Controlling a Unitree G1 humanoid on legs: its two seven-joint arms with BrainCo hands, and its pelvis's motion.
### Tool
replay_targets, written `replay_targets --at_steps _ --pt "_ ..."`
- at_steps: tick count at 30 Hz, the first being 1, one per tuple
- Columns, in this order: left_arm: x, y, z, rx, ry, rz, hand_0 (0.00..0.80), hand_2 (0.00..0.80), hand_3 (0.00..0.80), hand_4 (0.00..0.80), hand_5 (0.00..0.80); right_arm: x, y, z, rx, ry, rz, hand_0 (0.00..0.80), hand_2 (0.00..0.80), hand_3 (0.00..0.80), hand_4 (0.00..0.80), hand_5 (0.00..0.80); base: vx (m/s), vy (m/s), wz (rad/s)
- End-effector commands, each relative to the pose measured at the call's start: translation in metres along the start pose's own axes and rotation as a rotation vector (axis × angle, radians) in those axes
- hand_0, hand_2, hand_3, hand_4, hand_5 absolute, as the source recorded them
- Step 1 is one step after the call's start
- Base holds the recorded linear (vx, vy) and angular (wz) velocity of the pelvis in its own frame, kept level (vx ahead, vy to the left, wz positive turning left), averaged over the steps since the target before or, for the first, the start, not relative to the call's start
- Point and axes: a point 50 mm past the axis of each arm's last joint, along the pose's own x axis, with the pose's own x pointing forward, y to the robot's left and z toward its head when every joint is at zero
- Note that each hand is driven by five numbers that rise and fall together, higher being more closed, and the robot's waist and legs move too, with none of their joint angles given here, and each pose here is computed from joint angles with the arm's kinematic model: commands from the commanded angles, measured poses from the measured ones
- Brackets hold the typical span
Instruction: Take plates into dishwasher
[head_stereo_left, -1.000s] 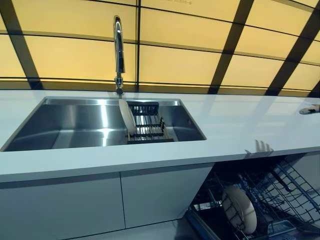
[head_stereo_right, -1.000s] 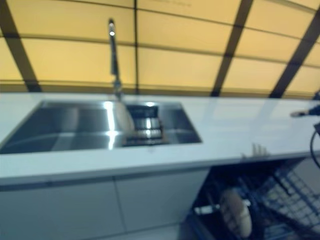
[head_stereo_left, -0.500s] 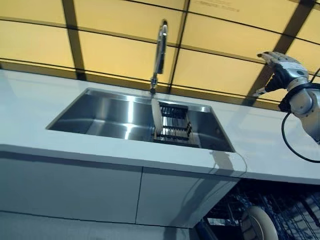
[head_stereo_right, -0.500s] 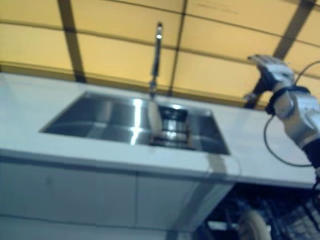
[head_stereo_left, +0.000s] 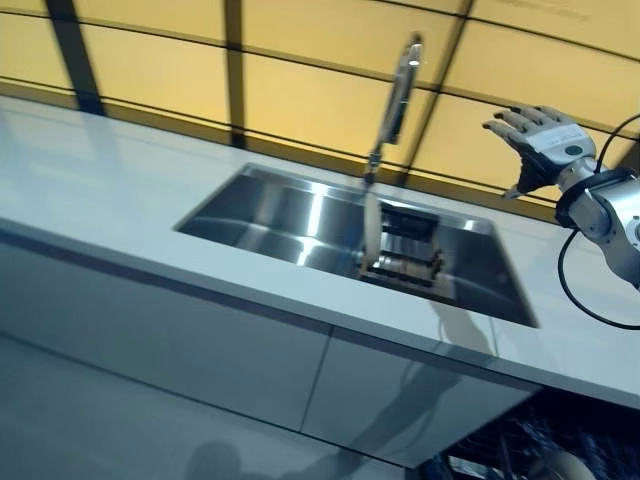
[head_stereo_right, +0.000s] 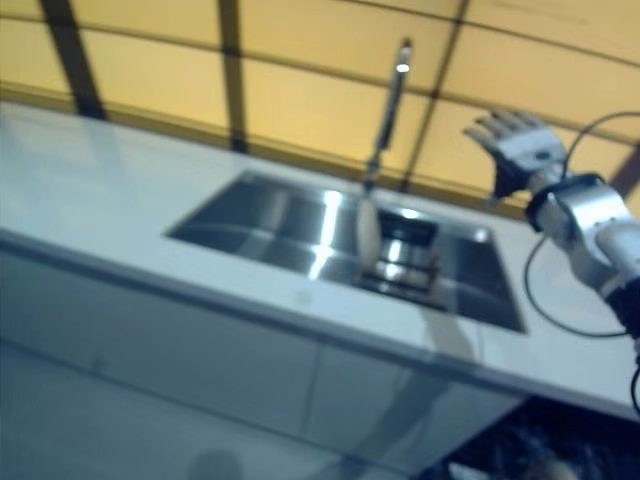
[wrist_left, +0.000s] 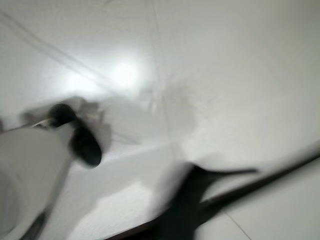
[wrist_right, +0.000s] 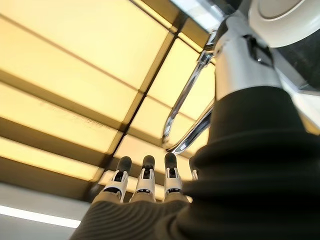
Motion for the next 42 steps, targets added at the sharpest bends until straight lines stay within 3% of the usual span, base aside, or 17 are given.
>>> replay_targets --at_steps 1,9,15,42 --pt "-0.003 0.023 0.002 0.002 0.005 0.074 0.000 0.000 0.000 0.000 0.000 0.001 -0.027 -0.001 -0.048 -0.030 -0.145 0.000 0.000 0.000 0.000 0.000 0.173 -0.064 0.30" --pt "-0.003 0.034 0.009 -0.051 0.013 0.089 0.000 0.000 0.000 0.000 0.000 0.000 -0.044 0.000 -0.102 -0.080 -0.140 0.000 0.000 0.000 0.000 0.000 0.144 -0.220 0.51" --pt "0.001 0.008 0.002 -0.042 0.027 0.015 0.000 0.000 0.000 0.000 0.000 0.006 -0.032 0.008 -0.181 -0.112 -0.074 0.000 0.000 0.000 0.000 0.000 0.151 -0.097 0.31" --pt "0.000 0.003 0.005 0.006 -0.004 -0.026 0.000 0.000 0.000 0.000 0.000 0.008 -0.030 0.014 -0.260 -0.132 -0.079 0.000 0.000 0.000 0.000 0.000 0.010 -0.001 0.00"
